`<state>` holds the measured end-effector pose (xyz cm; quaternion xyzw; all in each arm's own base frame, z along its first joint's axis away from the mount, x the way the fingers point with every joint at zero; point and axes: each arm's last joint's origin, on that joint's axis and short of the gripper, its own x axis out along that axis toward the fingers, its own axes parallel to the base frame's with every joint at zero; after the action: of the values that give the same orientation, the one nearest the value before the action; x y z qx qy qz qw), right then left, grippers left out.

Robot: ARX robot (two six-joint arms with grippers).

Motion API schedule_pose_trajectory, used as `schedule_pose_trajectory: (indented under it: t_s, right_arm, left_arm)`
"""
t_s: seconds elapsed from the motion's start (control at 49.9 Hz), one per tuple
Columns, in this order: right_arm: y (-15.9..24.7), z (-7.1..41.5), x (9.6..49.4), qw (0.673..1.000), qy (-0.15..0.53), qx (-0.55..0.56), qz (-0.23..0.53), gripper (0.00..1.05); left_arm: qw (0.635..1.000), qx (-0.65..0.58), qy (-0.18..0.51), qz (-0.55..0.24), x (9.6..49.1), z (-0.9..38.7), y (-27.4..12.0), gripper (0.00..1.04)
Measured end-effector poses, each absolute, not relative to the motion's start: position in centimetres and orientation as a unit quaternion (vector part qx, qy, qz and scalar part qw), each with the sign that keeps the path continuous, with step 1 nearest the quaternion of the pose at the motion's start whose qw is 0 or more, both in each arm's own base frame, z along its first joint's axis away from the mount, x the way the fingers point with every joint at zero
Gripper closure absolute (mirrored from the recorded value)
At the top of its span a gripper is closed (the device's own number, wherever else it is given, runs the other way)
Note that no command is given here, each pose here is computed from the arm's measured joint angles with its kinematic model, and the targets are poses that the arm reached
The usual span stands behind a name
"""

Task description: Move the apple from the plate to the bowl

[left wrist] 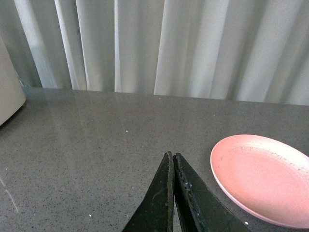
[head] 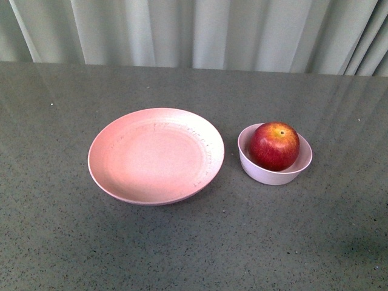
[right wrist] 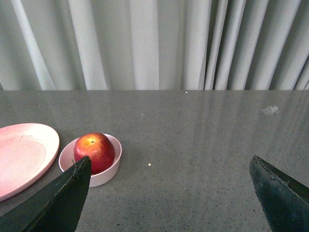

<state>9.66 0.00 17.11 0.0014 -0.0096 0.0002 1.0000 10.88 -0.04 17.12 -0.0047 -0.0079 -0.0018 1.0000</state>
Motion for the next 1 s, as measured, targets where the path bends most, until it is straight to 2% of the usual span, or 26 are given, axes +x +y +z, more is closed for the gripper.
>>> schedule_pose_trajectory:
  t_s: [0.12,0.421,0.481,0.662,0.822,0.902,1.003]
  right_arm:
    - [0.0,17.1,9.7,1.000,-0.010,0.001,0.000,0.09]
    - [0.0,17.1,9.7,1.000,-0.010,0.001,0.000,0.09]
    - [0.0,17.1,9.7,1.000,-0.010,0.001,0.000,0.09]
    - [0.0,17.1,9.7,1.000,-0.010,0.001,0.000,0.09]
    - [0.0,17.1,9.7,1.000,-0.010,0.001,0.000,0.09]
    - [0.0,17.1,9.7,1.000,-0.010,0.001,0.000,0.09]
    - [0.0,17.1,9.7,1.000,-0.010,0.001,0.000,0.09]
  left_arm:
    - [1.000,-0.005,0.009,-0.002,10.0,16.6,0.0,1.03]
    - [1.000,-0.004,0.000,-0.002,9.8,16.7,0.0,1.02]
    - [1.000,-0.004,0.001,-0.001,9.8,16.7,0.0,0.91]
    - [1.000,-0.004,0.000,-0.001,9.8,16.7,0.0,0.50]
    - [1.000,-0.004,0.000,-0.001,9.8,16.7,0.0,0.26]
    - [1.000,-0.004,0.000,-0.001,9.8,16.7,0.0,0.08]
    - [1.000,-0.003,0.000,-0.001,9.8,16.7,0.0,0.09]
